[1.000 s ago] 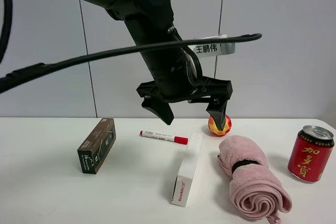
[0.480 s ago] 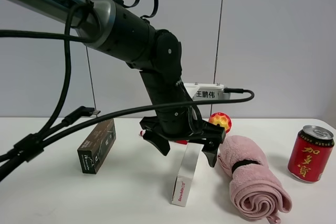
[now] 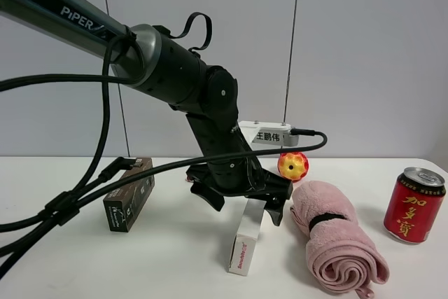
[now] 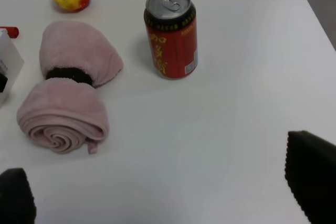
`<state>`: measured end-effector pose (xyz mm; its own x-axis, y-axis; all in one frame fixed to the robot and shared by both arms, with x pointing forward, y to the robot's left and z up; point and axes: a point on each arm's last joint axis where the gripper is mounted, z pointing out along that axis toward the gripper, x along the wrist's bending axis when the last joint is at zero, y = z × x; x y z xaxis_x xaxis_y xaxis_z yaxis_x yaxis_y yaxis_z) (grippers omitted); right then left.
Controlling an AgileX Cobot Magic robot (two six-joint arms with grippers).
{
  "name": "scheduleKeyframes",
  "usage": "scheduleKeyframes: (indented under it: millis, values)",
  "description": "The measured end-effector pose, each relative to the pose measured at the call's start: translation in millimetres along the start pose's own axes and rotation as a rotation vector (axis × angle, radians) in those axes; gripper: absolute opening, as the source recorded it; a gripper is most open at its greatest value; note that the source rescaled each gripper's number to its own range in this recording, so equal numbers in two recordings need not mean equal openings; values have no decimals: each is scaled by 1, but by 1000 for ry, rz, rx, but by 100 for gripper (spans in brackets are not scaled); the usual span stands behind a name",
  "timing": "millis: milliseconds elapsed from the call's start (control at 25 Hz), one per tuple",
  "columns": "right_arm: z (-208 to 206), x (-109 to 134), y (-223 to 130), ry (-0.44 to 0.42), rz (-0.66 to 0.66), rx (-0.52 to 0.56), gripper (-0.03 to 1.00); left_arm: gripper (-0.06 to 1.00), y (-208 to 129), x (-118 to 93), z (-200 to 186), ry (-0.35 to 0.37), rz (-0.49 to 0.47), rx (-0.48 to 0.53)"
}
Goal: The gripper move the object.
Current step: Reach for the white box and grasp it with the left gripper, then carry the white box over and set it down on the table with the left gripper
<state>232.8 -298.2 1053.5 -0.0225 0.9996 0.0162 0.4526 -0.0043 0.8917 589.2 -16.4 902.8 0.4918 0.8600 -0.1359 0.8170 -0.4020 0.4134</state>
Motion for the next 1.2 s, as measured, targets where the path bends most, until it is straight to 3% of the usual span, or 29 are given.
scheduleKeyframes:
  millis: [120,200,320,440,480,800,1040,1200]
  values:
    - [0,0,0,0,0,0,100,99,0,2,2,10,14,-6]
    - [0,0,0,0,0,0,100,90,0,4,4,17,19,-3]
    - [0,0,0,0,0,0,100,55,0,6,5,22,19,-1]
    - [0,0,0,0,0,0,100,5,0,7,5,24,25,-1]
    - [0,0,0,0,0,0,100,0,0,7,5,25,27,-2]
    - [0,0,0,0,0,0,100,2,5,5,-17,24,26,-1]
    - [0,0,0,0,0,0,100,2,20,0,-108,29,50,-65]
    - [0,0,0,0,0,0,100,2,19,4,-168,77,83,-94]
